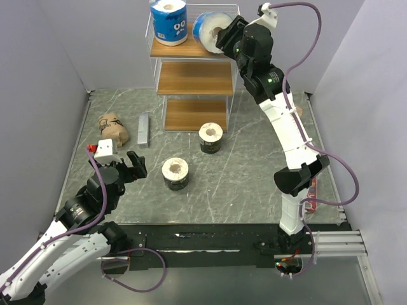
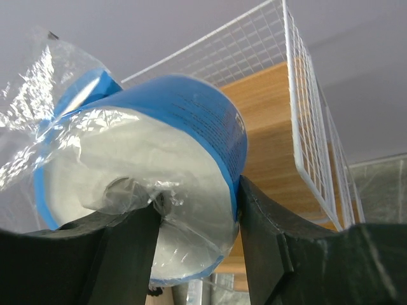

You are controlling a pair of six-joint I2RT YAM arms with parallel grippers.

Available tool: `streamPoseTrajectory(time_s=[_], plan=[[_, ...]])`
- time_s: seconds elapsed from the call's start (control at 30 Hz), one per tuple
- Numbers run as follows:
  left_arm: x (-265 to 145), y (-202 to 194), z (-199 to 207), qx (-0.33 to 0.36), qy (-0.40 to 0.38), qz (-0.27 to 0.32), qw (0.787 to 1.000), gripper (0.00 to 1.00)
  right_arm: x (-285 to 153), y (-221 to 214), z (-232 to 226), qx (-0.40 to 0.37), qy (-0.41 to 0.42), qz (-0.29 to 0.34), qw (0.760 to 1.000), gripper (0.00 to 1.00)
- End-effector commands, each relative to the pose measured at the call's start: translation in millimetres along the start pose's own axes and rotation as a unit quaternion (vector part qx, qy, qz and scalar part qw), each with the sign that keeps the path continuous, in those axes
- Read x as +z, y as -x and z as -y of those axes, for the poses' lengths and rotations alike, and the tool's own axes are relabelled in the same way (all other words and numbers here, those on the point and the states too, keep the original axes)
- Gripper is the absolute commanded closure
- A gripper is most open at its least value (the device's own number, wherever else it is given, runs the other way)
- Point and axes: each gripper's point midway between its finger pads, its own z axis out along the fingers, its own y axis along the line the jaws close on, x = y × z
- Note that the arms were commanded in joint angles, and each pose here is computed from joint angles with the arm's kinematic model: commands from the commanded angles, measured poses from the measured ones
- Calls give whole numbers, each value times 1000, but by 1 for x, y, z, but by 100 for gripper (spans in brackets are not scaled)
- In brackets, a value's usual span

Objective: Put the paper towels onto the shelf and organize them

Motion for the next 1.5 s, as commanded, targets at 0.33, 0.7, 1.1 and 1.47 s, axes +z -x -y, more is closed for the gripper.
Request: streamPoseTrajectory(time_s=[0.33,0.7,1.1,1.47], plan=[[1,2,3,-4,-9,6,1000,3,-1,60,-32,38,56,101,993,38],[1,2,3,-5,-8,6,1000,4,4,70,-35,38,71,122,989,37],[0,3,2,-5,-8,8,1000,3,-23,84,-44,-6,101,112,989,35],[5,-8,11,-13,-17,-15,1000,3,-136,42,6,-94,98,-32,990,29]])
